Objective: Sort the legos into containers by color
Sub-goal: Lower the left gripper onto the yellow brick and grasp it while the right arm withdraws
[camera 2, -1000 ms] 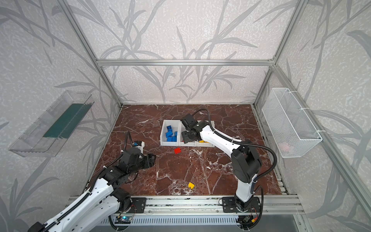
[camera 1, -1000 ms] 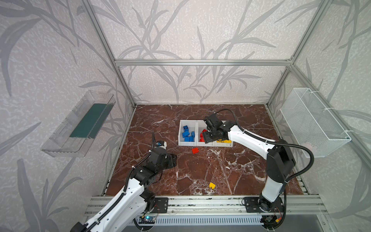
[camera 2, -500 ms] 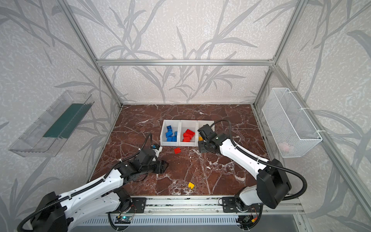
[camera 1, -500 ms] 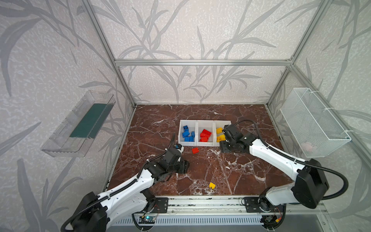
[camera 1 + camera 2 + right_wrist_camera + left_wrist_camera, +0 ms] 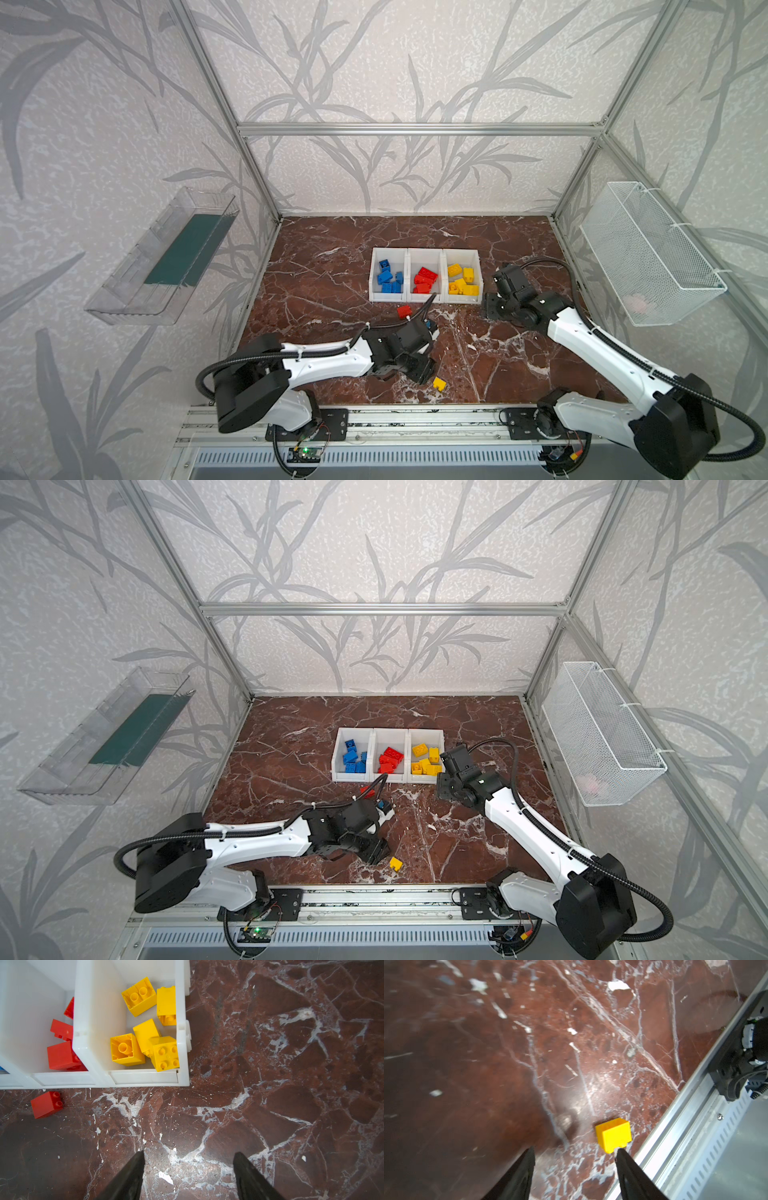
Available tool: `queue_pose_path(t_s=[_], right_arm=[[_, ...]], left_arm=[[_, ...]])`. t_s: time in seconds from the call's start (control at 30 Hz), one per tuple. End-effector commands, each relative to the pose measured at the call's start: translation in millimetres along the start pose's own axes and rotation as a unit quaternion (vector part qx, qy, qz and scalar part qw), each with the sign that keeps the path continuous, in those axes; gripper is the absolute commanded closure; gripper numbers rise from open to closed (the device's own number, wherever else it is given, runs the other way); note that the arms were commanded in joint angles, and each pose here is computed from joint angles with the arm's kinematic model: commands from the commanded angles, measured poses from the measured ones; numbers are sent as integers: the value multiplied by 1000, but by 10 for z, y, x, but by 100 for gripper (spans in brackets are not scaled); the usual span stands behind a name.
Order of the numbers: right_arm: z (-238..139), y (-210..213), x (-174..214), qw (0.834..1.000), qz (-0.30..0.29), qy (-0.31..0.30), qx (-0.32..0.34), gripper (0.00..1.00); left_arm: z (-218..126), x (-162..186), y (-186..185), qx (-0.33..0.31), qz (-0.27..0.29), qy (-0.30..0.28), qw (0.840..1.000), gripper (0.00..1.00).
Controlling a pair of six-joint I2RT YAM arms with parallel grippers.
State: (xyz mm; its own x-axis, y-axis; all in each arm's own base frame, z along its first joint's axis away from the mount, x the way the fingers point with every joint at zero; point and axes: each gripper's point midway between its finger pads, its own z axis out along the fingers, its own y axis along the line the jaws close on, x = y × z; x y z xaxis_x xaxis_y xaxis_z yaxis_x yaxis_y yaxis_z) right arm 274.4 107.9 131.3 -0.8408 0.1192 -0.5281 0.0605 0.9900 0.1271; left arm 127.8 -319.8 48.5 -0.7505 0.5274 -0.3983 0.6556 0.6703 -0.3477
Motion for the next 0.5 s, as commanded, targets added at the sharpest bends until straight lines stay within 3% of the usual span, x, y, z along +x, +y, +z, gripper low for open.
queue_pose_path(t_s=[0.0,0.27,0.47], right_arm=[[-28,-94,24,1000,5,-4,11,32],[-19,-146,54,1000,4,-2,14,32],[-12,-179,83,1000,6,-3,17,32]], left_arm=[[99,52,-205,23,26,30,999,38],[260,180,-316,10,44,74,996,39],[351,223,-240,-21,42,94,994,47]])
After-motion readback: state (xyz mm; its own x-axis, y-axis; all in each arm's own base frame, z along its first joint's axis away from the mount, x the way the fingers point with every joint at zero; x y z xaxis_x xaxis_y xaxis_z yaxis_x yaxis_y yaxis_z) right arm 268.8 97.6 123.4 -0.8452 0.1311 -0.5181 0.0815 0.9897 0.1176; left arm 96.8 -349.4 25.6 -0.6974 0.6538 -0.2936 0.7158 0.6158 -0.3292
